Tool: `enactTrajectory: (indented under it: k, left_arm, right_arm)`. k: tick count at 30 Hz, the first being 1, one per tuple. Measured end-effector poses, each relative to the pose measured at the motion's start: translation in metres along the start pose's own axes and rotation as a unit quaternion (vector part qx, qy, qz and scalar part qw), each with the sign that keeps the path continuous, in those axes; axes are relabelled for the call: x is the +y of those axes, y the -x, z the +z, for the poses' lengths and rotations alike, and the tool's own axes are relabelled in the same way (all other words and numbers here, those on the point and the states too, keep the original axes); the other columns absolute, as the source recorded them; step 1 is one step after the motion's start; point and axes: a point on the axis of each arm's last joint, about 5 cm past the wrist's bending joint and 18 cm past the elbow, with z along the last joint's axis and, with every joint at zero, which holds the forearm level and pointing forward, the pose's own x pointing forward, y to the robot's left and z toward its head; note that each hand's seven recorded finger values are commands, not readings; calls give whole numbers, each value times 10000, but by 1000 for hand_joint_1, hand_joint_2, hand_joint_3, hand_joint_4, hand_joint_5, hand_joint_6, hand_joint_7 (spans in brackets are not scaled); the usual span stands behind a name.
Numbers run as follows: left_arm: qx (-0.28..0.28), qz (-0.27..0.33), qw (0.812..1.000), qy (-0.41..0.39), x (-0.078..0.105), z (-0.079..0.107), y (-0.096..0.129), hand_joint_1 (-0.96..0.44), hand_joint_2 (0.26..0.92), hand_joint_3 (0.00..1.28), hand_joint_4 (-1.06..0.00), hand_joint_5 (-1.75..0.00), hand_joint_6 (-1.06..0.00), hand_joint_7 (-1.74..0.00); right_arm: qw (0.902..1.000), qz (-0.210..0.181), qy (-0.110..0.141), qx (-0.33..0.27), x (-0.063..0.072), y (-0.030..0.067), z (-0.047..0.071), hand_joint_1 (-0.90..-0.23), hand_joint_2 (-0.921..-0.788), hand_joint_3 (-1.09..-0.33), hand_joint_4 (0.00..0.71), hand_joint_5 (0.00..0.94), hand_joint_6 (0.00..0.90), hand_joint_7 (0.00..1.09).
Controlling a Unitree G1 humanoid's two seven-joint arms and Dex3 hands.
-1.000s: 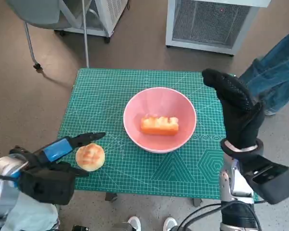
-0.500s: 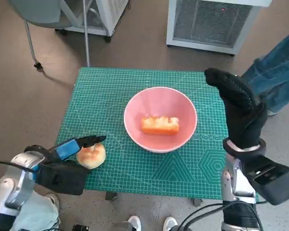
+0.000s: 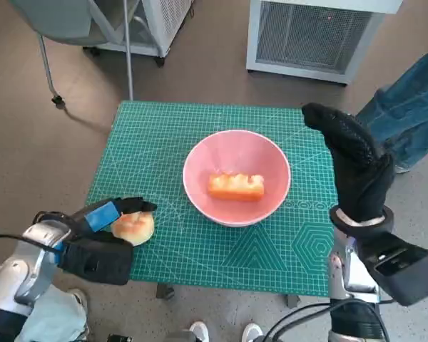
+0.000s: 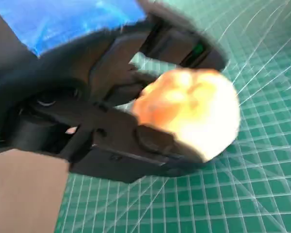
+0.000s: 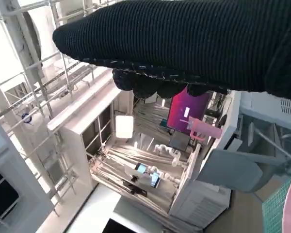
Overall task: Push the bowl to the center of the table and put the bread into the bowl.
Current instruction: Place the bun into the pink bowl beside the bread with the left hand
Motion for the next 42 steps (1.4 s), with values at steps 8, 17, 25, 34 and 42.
enactTrajectory:
  k: [8, 17, 25, 34, 42]
  left_arm:
    - [-411, 780, 9959, 207, 261, 22, 181, 2, 901, 112, -655, -1202, -638, -1167]
    - [-741, 2391, 9679, 205, 868, 116, 465, 2, 920, 73, -615, -1203, -688, -1144]
    - [-1429, 3751, 9155, 261, 1161, 333, 477, 2, 920, 83, -606, -1210, -672, -1163]
    - [-2220, 4227, 8778, 390, 1207, 632, 120, 1, 920, 82, -630, -1179, -648, -1195]
    - [-2486, 3866, 8875, 328, 1222, 857, -182, 1, 920, 125, -590, -1222, -593, -1254]
  right_arm:
    - [10000, -1, -12, 14, 5, 3, -7, -623, -921, -779, 258, 6, -1, 733]
    - [10000, 1, -62, 49, 14, 4, -15, -634, -921, -777, 256, 5, -1, 733]
    - [9999, -3, -129, 73, 6, 10, -18, -639, -921, -774, 254, 4, -1, 735]
    - [9998, -15, -199, 87, -2, 28, -24, -639, -921, -775, 254, 4, -1, 737]
    - [9997, -69, -176, 148, -20, 79, -46, -635, -921, -781, 255, 5, -1, 736]
